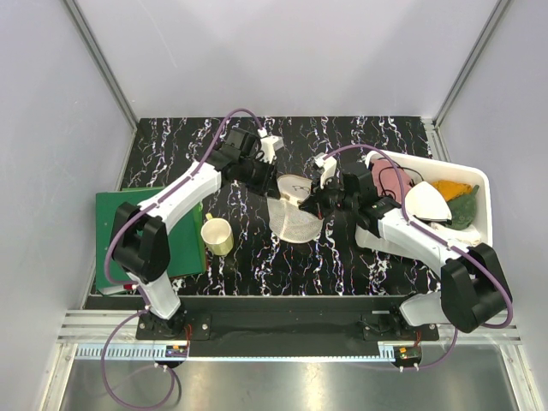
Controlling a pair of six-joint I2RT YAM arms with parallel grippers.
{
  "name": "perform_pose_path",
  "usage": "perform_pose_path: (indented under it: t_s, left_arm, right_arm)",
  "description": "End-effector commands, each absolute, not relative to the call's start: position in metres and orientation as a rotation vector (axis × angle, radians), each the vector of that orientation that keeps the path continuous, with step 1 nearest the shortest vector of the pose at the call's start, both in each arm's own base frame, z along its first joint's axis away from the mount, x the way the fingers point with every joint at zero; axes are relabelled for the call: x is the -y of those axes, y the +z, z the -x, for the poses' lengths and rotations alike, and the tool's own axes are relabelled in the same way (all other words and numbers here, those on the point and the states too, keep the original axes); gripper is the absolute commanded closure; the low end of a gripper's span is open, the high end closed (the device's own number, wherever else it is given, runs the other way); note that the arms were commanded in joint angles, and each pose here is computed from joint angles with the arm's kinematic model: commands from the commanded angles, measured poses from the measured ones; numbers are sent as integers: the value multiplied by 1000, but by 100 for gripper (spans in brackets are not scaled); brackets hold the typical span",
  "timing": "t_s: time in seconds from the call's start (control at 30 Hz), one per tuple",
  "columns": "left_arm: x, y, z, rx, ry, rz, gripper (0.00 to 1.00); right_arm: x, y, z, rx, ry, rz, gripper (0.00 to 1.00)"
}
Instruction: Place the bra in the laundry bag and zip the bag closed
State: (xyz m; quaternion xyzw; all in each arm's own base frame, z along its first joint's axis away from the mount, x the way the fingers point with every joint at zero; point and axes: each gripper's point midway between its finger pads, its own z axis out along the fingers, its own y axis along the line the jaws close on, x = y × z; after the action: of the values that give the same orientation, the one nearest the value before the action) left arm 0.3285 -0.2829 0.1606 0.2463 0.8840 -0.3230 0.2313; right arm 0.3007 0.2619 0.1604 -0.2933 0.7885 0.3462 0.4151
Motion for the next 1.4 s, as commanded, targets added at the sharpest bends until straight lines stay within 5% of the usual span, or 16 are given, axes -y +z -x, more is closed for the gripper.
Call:
perform_pose_path:
  t_s: [0.0, 0.2, 0.3, 0.5, 0.73, 0.8, 1.03, 1.23, 1.37]
  left_arm:
    - [278, 187, -333, -2353, -817, -656, 79]
    - [275, 185, -336, -2359, -782, -640, 86]
    - [270, 183, -338, -2369, -742, -628, 99]
    - [247, 173, -343, -2436, -584, -566, 100]
    - [255, 195, -323, -2379, -727, -521, 100]
    - [258, 203, -322, -2352, -771, -466, 100]
    - [282, 228, -309, -2218, -886, -384, 100]
    - [307, 217, -293, -2228, -959, -426, 100]
    - [310, 211, -285, -2232, -985, -415, 100]
  right_arm:
    - [-265, 180, -303, -1907, 892, 743, 100]
    - [-266, 180, -303, -1908, 900, 747, 100]
    - [-265, 179, -305, -1913, 881, 743, 100]
    - [-238, 172, -337, -1981, 655, 585, 100]
    - [-237, 172, -362, -2018, 587, 551, 100]
    - [-239, 181, -367, -2049, 597, 523, 79]
    - [-237, 221, -333, -2282, 783, 72, 34]
    - [-243, 241, -289, -2382, 1005, -314, 12]
    - [-245, 232, -273, -2317, 1178, -736, 10]
